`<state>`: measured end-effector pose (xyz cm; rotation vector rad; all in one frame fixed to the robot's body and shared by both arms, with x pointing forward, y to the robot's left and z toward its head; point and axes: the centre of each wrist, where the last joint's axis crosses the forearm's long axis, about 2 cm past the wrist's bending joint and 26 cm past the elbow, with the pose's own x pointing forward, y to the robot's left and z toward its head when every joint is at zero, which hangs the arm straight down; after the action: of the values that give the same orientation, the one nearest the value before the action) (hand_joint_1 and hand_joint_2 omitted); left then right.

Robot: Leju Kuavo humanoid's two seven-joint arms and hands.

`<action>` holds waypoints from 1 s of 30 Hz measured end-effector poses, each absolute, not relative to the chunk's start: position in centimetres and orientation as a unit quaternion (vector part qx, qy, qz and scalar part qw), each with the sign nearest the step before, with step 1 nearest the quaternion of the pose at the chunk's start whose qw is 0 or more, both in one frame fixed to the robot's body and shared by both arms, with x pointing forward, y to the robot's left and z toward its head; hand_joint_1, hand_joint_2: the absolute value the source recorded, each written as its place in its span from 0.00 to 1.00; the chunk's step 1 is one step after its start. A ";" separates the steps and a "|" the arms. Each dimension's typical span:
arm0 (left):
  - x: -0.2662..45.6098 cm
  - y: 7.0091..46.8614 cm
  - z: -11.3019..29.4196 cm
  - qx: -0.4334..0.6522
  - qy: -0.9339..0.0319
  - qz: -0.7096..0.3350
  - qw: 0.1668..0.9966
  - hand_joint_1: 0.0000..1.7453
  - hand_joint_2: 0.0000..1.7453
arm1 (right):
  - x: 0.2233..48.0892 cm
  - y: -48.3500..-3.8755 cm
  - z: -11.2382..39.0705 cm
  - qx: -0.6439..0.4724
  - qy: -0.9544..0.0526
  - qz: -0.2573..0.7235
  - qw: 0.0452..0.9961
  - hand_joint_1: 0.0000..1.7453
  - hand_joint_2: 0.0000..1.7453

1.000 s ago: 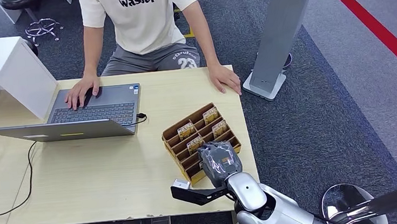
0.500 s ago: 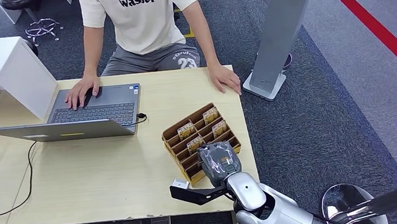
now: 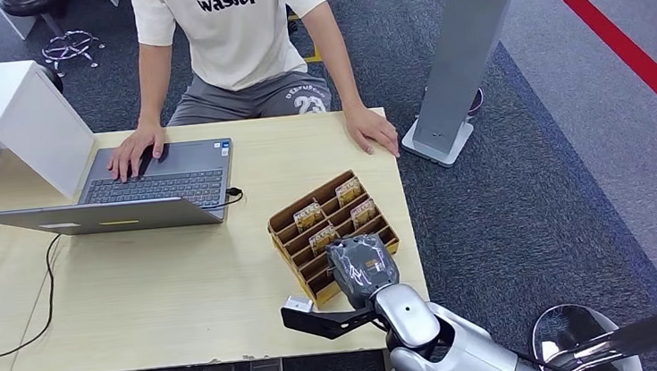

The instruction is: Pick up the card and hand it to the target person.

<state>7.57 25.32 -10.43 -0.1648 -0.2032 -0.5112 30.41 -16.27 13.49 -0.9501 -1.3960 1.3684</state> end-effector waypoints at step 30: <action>7.1 25.4 -10.5 -0.090 -0.104 -0.213 0.967 0.00 1.00 | 31.8 -17.8 19.5 -0.420 -0.588 0.511 0.466 0.77 1.00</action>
<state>7.12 25.42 -10.51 -0.1827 -0.2105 -0.4301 31.84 -17.77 19.54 -1.0299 -1.4428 1.2547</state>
